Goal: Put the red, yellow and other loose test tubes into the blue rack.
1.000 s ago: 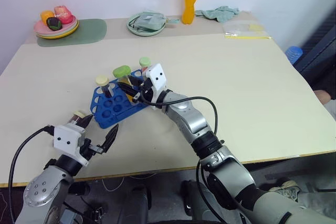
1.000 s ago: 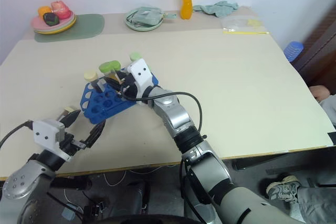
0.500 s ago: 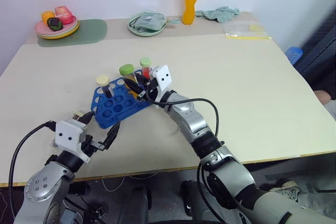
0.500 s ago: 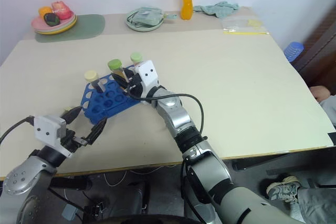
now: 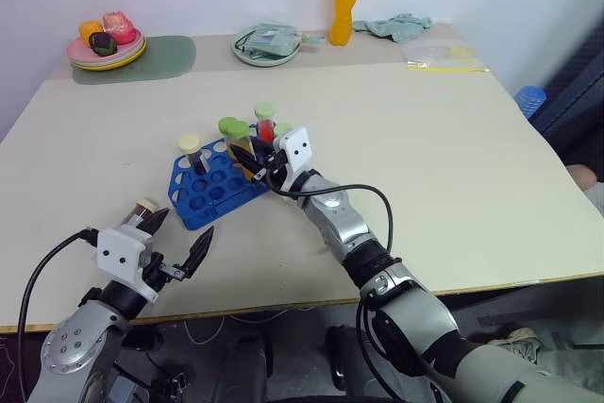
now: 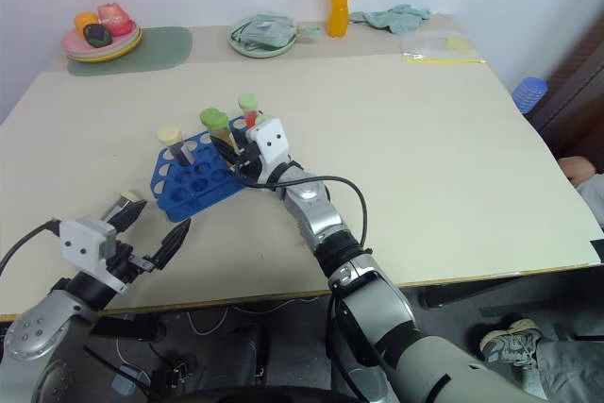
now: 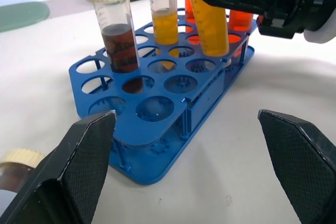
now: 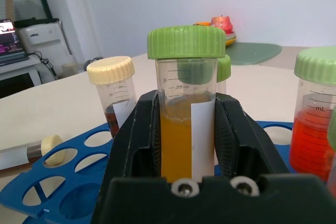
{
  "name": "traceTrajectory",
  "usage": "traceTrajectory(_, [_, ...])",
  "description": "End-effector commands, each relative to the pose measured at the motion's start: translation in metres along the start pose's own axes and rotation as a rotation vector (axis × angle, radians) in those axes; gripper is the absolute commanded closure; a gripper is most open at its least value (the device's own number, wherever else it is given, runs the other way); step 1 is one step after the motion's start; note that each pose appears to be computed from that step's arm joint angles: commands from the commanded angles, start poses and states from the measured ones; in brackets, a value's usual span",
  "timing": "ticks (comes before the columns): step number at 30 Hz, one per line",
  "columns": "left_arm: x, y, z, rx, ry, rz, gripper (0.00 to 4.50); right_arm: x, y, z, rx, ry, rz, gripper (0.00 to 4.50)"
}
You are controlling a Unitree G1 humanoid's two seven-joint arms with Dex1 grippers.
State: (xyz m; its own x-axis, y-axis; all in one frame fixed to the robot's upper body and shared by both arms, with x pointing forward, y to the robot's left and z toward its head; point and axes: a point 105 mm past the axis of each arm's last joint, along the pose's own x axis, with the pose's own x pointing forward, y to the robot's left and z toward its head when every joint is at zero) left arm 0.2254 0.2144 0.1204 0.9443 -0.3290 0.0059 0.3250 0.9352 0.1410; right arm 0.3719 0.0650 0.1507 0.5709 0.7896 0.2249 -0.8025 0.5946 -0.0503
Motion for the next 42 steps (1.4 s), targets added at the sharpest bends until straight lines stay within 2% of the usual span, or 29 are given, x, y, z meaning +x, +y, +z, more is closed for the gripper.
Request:
traceTrajectory(1, [-0.003,0.004,0.004,0.015,-0.021,0.015,0.0,0.021,0.038,0.021,0.09,-0.096,0.108,2.95])
traceTrajectory(3, [-0.004,0.007,0.002,0.003,-0.002,0.029,0.0,0.019,0.041,0.026,0.092,-0.117,0.135,2.25])
traceTrajectory(7, [-0.007,0.016,-0.001,-0.046,0.045,0.057,0.0,0.015,0.045,0.042,0.027,-0.169,0.158,0.27])
traceTrajectory(8, [-0.008,0.022,0.0,-0.067,0.059,0.081,0.0,0.013,0.045,0.049,0.014,-0.187,0.162,0.06])
traceTrajectory(11, [-0.009,0.041,0.01,-0.053,0.106,0.153,0.0,0.006,0.047,0.071,-0.037,-0.239,0.197,0.06])
traceTrajectory(14, [-0.009,0.067,0.017,0.002,0.21,0.264,0.0,-0.001,0.049,0.087,-0.067,-0.269,0.226,0.06])
traceTrajectory(15, [-0.009,0.078,0.02,0.048,0.284,0.292,0.0,-0.003,0.048,0.093,-0.08,-0.278,0.238,0.06])
traceTrajectory(17, [-0.012,0.092,0.019,0.101,0.505,0.187,0.0,-0.009,0.047,0.105,-0.122,-0.286,0.279,0.06])
traceTrajectory(19, [-0.018,0.098,0.016,0.052,0.726,0.076,0.0,-0.014,0.046,0.11,-0.155,-0.275,0.319,0.06])
traceTrajectory(21, [-0.02,0.105,0.017,-0.027,0.844,0.063,0.0,-0.018,0.045,0.11,-0.164,-0.254,0.351,0.06])
traceTrajectory(26, [0.001,0.111,0.028,0.01,0.952,-0.017,0.0,-0.039,0.055,0.095,-0.217,-0.164,0.504,0.06])
traceTrajectory(30, [0.006,0.123,0.01,0.087,1.077,-0.01,0.0,-0.052,0.061,0.086,-0.242,-0.119,0.562,0.06])
traceTrajectory(33, [0.01,0.128,-0.002,0.083,1.134,0.006,0.0,-0.057,0.063,0.082,-0.237,-0.1,0.564,0.06])
traceTrajectory(35, [0.013,0.126,-0.008,0.058,1.156,-0.008,0.55,-0.058,0.063,0.082,-0.232,-0.097,0.544,0.0])
traceTrajectory(37, [0.014,0.126,-0.014,0.038,1.175,-0.002,1.34,-0.059,0.061,0.081,-0.232,-0.086,0.525,0.0])
traceTrajectory(41, [0.013,0.127,-0.017,0.016,1.181,0.001,3.48,-0.062,0.058,0.079,-0.233,-0.049,0.524,0.0])
traceTrajectory(42, [0.013,0.127,-0.014,0.012,1.159,-0.004,3.74,-0.063,0.057,0.077,-0.231,-0.03,0.528,0.0])
